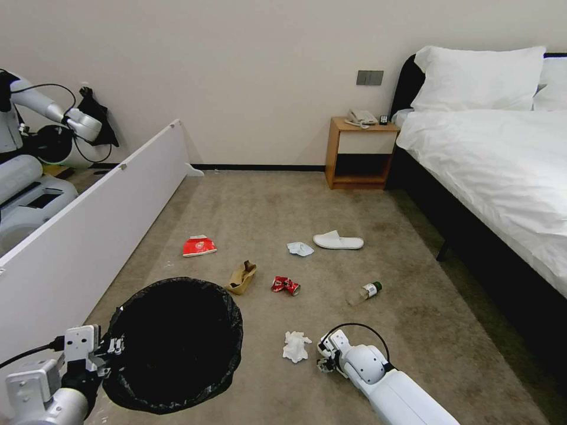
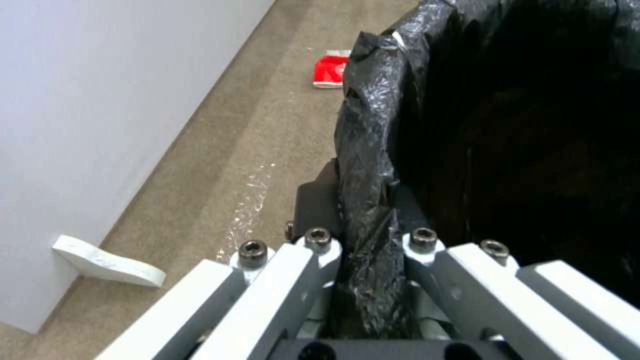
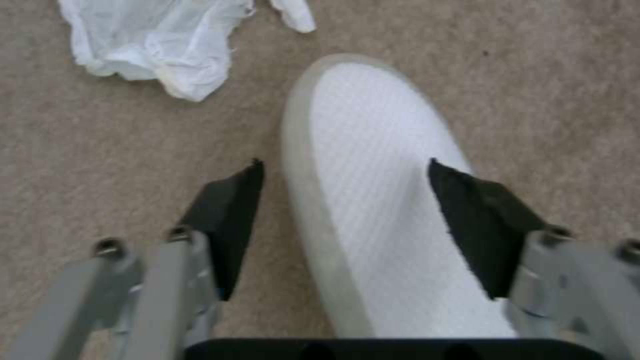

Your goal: Pick up the trash bin, then pick up the garbage from the floor and place it into the trash bin.

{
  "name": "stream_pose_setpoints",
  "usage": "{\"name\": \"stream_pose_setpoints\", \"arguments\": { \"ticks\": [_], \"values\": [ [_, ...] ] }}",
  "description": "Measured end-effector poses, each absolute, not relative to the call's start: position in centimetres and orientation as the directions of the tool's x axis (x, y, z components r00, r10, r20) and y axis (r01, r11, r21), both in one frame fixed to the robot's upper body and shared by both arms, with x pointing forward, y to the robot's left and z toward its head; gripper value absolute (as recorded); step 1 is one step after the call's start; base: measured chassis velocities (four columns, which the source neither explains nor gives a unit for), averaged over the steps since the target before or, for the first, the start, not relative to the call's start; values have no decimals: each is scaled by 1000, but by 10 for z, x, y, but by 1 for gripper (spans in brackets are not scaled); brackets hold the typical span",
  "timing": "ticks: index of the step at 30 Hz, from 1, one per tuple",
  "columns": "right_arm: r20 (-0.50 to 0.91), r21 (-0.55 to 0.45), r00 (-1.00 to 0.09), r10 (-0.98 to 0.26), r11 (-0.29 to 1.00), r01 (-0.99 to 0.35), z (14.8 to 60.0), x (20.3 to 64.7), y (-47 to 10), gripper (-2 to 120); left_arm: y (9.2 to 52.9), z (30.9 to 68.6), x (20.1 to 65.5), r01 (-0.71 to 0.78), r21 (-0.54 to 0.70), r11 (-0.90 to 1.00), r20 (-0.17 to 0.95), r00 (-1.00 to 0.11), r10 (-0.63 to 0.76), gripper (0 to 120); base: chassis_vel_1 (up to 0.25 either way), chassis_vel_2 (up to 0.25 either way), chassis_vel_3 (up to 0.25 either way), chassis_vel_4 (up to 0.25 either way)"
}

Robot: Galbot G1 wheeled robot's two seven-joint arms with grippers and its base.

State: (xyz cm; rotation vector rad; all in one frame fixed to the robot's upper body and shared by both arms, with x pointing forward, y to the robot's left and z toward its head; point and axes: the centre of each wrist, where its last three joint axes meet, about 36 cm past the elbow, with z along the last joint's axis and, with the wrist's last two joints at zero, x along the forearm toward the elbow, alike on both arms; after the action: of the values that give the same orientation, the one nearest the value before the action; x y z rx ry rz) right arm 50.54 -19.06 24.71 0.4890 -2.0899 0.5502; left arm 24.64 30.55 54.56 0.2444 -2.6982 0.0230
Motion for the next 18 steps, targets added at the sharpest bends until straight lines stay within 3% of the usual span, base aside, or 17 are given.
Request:
{"name": "stream_pose_setpoints", "arguments": {
  "ticks": [2, 10, 13, 18],
  "values": [
    [841, -203, -526, -127, 826, -525, 248, 505, -195, 48, 306, 546, 247, -175, 22, 984, 418, -893, -168, 4, 0, 0, 0, 0],
    [843, -207, -525, -119, 829, -519, 247, 501, -201, 24, 305, 546, 247, -174, 20, 985, 416, -894, -166, 4, 0, 0, 0, 0],
    [843, -208, -525, -117, 829, -519, 247, 501, -201, 8, 305, 546, 247, -173, 21, 985, 417, -893, -166, 4, 0, 0, 0, 0],
    [843, -207, -524, -119, 828, -521, 248, 501, -200, 1, 305, 546, 247, -174, 22, 985, 418, -893, -167, 4, 0, 0, 0, 0]
  ]
}}
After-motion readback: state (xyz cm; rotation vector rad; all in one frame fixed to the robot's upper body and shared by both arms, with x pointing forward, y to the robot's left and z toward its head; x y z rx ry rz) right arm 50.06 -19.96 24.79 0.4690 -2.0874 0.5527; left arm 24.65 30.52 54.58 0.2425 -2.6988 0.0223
